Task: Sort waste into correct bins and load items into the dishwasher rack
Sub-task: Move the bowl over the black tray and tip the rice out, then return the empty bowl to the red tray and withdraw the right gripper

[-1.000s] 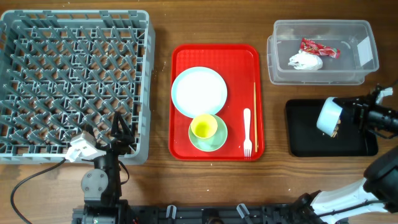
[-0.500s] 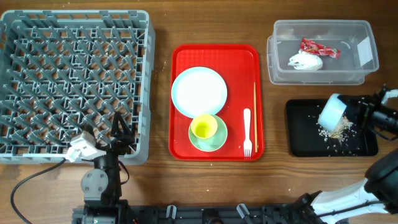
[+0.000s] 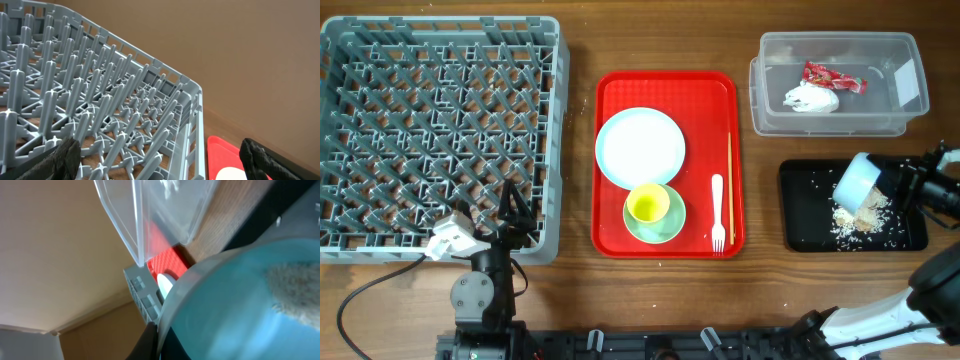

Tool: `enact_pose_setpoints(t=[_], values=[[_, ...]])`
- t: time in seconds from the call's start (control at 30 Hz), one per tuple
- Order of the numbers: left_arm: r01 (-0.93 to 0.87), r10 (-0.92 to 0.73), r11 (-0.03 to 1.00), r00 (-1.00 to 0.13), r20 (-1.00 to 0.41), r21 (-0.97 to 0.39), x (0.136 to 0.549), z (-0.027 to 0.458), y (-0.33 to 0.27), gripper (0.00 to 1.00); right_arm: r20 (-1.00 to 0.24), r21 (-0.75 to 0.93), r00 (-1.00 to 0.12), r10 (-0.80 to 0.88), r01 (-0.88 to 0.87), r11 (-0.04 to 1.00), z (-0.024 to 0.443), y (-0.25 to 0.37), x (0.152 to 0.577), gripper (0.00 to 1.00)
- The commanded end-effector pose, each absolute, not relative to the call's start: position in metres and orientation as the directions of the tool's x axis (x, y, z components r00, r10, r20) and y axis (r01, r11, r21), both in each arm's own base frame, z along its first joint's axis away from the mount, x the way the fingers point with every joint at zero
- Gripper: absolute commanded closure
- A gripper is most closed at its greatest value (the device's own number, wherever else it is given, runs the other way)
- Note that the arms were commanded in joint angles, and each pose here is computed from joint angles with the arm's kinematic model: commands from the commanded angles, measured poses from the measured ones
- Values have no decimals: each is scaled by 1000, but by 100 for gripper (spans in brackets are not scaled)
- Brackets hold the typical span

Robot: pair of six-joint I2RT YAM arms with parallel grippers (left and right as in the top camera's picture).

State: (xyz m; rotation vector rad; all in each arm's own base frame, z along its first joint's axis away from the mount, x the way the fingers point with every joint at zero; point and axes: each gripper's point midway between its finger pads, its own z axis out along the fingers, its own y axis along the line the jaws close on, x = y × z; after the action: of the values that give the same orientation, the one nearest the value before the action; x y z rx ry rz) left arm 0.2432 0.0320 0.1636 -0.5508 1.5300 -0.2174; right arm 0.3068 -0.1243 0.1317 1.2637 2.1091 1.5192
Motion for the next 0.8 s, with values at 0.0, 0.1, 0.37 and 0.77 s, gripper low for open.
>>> enact_pose_setpoints(t=[0.0, 0.1, 0.37, 0.77], values=[[-217, -459, 861, 62, -886, -460, 242, 163, 36, 0, 218, 825, -561, 799, 544, 156, 115, -143, 309, 96], [-218, -459, 861, 62, -886, -460, 242, 163, 36, 0, 219, 899, -624, 750, 428, 94, 140, -124, 306, 96], [-218, -459, 861, 62, -886, -460, 242, 163, 36, 0, 315, 902, -588, 745, 431, -42, 155, -120, 309, 96], [-218, -459, 861, 62, -886, -460, 242, 163, 36, 0, 406, 874, -516, 755, 459, -157, 155, -134, 319, 96]])
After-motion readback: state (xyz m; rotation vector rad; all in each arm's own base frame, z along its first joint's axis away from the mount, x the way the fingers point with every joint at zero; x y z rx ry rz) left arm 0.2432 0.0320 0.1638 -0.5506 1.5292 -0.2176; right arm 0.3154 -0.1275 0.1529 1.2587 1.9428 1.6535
